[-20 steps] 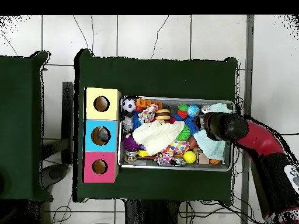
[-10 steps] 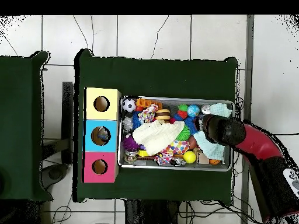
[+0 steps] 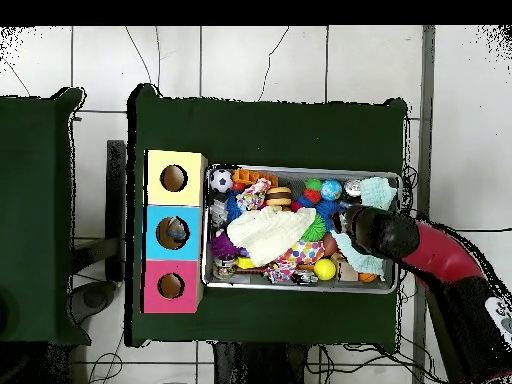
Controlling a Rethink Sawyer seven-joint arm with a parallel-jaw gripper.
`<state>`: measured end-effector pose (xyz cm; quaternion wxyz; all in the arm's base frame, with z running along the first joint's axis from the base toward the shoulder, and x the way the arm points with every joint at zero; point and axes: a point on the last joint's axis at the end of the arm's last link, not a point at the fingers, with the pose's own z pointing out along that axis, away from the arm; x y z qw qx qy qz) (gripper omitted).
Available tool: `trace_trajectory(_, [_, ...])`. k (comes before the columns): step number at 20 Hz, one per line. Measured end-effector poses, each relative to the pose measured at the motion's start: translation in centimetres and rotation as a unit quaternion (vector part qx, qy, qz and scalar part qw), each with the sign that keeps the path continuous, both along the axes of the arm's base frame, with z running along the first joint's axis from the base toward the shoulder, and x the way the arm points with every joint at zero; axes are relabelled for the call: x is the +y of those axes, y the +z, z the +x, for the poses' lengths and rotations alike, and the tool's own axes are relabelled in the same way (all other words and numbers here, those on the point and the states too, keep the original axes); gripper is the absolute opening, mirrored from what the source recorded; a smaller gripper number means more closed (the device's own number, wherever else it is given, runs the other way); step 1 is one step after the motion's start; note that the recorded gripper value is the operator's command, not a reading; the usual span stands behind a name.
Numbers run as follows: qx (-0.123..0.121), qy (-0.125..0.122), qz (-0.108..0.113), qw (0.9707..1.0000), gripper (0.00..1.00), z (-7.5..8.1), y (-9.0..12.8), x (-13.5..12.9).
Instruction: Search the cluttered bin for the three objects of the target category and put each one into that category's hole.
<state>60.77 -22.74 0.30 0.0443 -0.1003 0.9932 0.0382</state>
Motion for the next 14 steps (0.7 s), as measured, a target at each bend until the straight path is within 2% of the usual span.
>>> trace_trajectory(5, [0.007,0.0,-0.004,1.0,1.0,-0.86,0.44,-0.08])
trace_trajectory(14, [0.007,-0.003,-0.01,0.9999,1.0,-1.04,0.83,-0.71])
